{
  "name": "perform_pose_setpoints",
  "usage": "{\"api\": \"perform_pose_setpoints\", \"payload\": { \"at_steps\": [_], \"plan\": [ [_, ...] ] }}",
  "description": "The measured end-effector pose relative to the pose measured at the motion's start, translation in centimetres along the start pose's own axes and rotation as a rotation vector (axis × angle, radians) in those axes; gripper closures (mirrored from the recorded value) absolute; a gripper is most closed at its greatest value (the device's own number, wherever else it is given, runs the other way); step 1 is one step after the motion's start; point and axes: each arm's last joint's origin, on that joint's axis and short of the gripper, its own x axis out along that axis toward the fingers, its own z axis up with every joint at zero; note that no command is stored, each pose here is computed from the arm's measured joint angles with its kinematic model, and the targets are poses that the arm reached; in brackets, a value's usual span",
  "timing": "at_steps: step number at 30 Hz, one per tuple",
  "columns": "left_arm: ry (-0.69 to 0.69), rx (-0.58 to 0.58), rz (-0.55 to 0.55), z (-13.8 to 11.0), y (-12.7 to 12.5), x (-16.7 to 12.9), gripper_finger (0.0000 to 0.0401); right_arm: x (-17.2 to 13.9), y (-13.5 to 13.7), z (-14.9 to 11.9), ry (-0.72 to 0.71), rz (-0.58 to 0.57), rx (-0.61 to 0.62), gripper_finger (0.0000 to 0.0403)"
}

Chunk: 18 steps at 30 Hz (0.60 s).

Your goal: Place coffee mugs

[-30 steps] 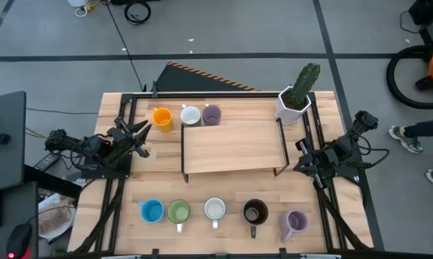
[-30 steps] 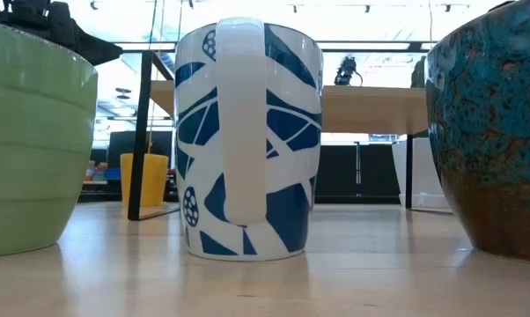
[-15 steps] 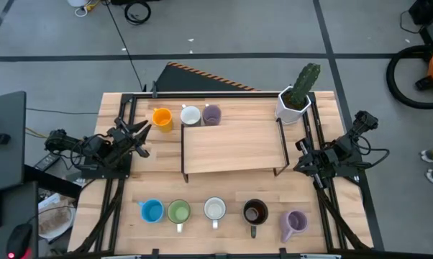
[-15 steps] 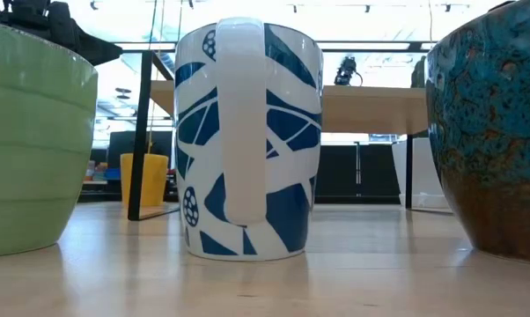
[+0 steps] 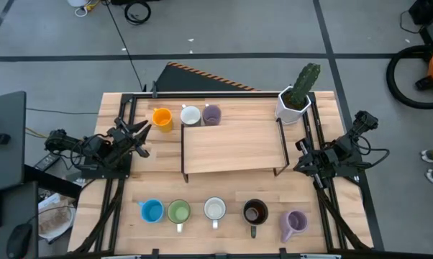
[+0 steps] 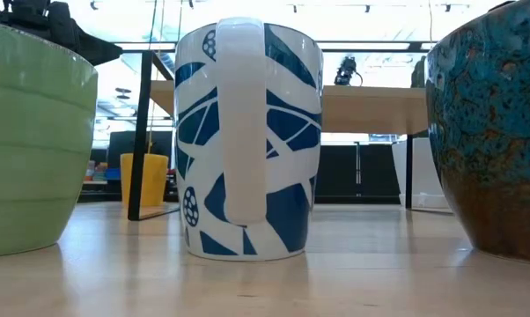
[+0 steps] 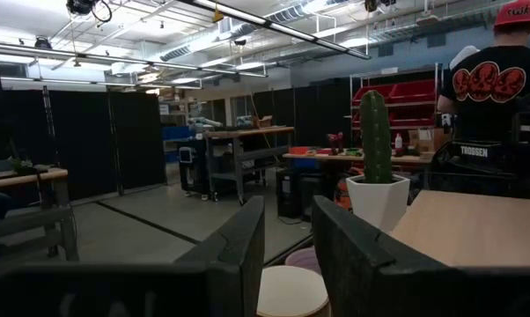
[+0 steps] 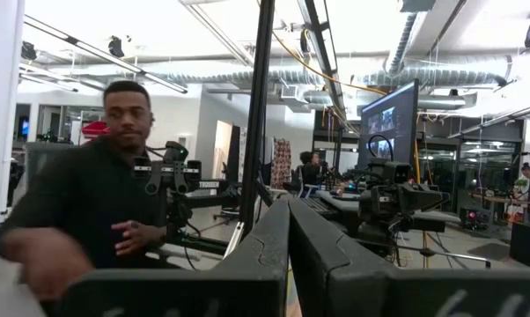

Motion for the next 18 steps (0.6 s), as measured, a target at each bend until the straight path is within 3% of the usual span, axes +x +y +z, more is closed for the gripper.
{"api": "perform_pose_setpoints", "payload": {
  "at_steps": [15,18],
  "plan": [
    [0.000,-0.001,0.000,0.00,0.00,0.00,0.0298,0.00,0.00,-0.01,0.000,0.000,0.000,0.0391],
    [-0.011,-0.077,-0.018,0.08,-0.03,0.00,0.0298,0.00,-0.05,0.10,-0.008,-0.012,-0.001,0.0391]
  ]
}}
